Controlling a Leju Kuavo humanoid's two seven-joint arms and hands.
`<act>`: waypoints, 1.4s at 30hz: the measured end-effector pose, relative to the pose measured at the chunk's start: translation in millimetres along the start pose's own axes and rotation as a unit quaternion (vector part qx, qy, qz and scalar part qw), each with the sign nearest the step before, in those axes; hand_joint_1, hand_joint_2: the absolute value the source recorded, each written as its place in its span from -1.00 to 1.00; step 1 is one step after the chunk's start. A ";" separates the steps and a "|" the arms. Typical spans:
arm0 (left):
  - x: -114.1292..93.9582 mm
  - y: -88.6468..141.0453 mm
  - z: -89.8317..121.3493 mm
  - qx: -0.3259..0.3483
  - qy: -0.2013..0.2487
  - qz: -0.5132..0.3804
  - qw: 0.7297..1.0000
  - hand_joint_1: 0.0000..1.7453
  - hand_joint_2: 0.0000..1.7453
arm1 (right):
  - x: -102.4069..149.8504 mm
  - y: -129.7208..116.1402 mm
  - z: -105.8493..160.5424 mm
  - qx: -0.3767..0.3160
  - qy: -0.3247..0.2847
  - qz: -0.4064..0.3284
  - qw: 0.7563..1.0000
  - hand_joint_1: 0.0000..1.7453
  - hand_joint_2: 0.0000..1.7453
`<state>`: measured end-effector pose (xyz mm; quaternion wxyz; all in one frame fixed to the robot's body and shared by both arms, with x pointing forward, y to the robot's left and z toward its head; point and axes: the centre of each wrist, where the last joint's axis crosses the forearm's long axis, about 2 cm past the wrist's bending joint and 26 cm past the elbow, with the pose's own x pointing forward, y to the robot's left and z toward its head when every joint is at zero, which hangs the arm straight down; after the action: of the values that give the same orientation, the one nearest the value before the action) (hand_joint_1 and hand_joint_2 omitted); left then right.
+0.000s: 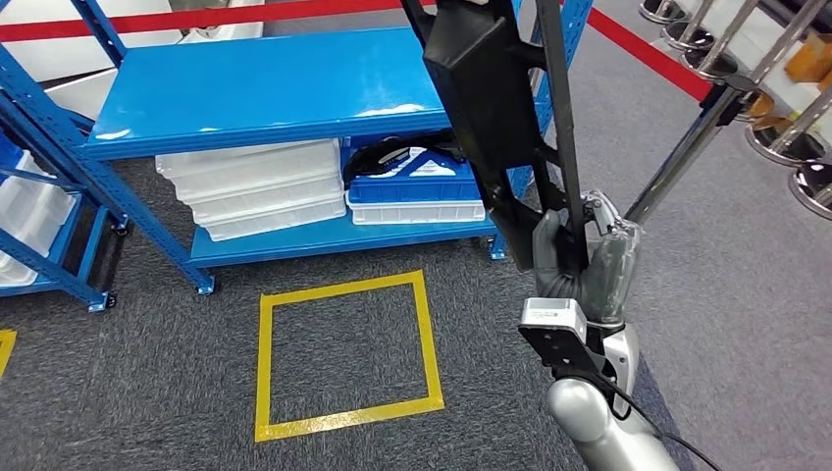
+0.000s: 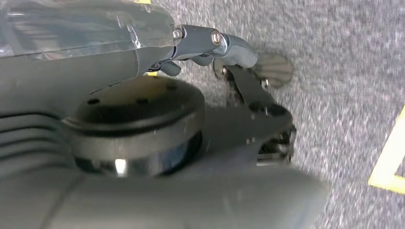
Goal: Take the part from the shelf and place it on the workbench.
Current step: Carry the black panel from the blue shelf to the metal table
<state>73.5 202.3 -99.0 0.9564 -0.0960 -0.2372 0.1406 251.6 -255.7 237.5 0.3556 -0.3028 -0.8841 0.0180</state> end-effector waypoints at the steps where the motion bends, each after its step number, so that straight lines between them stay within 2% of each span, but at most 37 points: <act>1: 0.0 0.1 0.0 0.006 0.000 0.000 1.000 -1.00 1.00 | 0.0 -0.1 0.4 0.000 0.000 0.002 1.000 1.00 1.00; 19: -3.5 3.1 1.3 0.018 0.002 0.011 1.000 -1.00 1.00 | -1.4 -1.3 9.5 0.008 0.016 0.011 1.000 1.00 1.00; 23: -3.0 2.8 1.1 0.013 0.002 0.007 1.000 1.00 1.00 | -1.5 -1.8 9.9 0.008 0.014 0.011 1.000 1.00 1.00; 42: 2.4 13.3 -0.2 0.031 0.006 -0.005 1.000 1.00 1.00 | -0.7 -1.3 11.2 0.004 0.015 -0.002 1.000 1.00 1.00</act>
<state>72.6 215.6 -101.5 0.9610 -0.0664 -0.2276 0.1426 244.2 -255.1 229.0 0.3699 -0.3001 -0.8791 0.0165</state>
